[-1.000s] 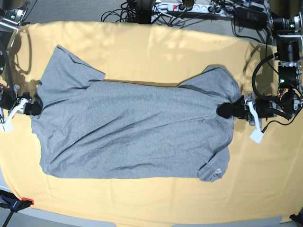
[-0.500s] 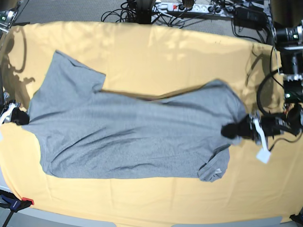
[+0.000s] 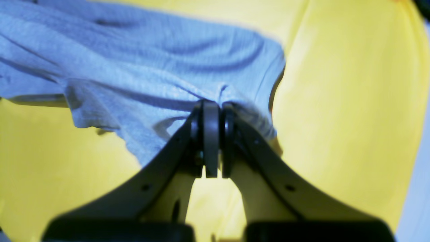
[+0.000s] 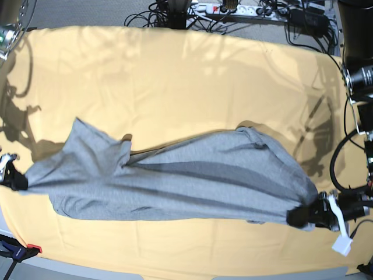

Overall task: Layout the t-shirt on the table in an organized manner, then fold the t-shirt properly
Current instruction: 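Lift the shirt with both grippers and swing it toward the robot's base, then lower the held shirt back onto the table with both grippers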

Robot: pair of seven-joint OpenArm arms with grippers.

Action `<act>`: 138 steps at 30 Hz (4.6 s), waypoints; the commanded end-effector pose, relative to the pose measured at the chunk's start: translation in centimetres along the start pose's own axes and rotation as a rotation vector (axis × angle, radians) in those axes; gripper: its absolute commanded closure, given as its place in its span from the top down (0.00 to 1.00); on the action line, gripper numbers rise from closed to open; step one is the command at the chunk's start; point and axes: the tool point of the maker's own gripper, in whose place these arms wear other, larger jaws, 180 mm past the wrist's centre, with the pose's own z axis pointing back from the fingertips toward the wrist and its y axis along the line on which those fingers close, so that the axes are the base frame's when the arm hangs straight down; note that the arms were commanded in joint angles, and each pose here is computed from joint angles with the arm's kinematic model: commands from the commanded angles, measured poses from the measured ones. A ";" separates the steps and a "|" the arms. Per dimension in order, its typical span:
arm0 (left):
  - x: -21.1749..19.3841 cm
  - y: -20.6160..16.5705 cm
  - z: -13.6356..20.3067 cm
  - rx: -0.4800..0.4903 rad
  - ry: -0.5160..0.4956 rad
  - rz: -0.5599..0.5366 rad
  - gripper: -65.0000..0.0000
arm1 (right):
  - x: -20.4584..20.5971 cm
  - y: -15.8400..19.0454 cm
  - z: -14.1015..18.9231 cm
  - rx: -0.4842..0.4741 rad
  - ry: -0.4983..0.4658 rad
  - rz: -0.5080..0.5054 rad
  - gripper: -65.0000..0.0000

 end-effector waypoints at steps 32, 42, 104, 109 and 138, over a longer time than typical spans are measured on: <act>17.9 -5.1 3.2 0.035 -0.170 -0.386 0.00 | 14.4 -2.2 8.3 -0.072 -0.291 0.181 0.00; 15.3 -6.2 2.1 -0.096 -0.171 -0.317 0.00 | 10.9 -0.4 7.1 0.046 -0.150 0.148 0.00; 8.4 -2.9 2.1 -0.059 -0.067 -0.071 0.00 | 3.8 -0.8 9.3 0.037 -0.033 0.078 0.00; 3.6 -2.2 0.6 -0.072 0.003 0.035 0.00 | 0.0 -0.4 8.7 0.055 0.066 0.037 0.00; -12.0 -7.0 -1.0 -0.164 0.274 0.109 0.00 | -11.9 2.4 6.8 0.109 0.294 -0.136 0.00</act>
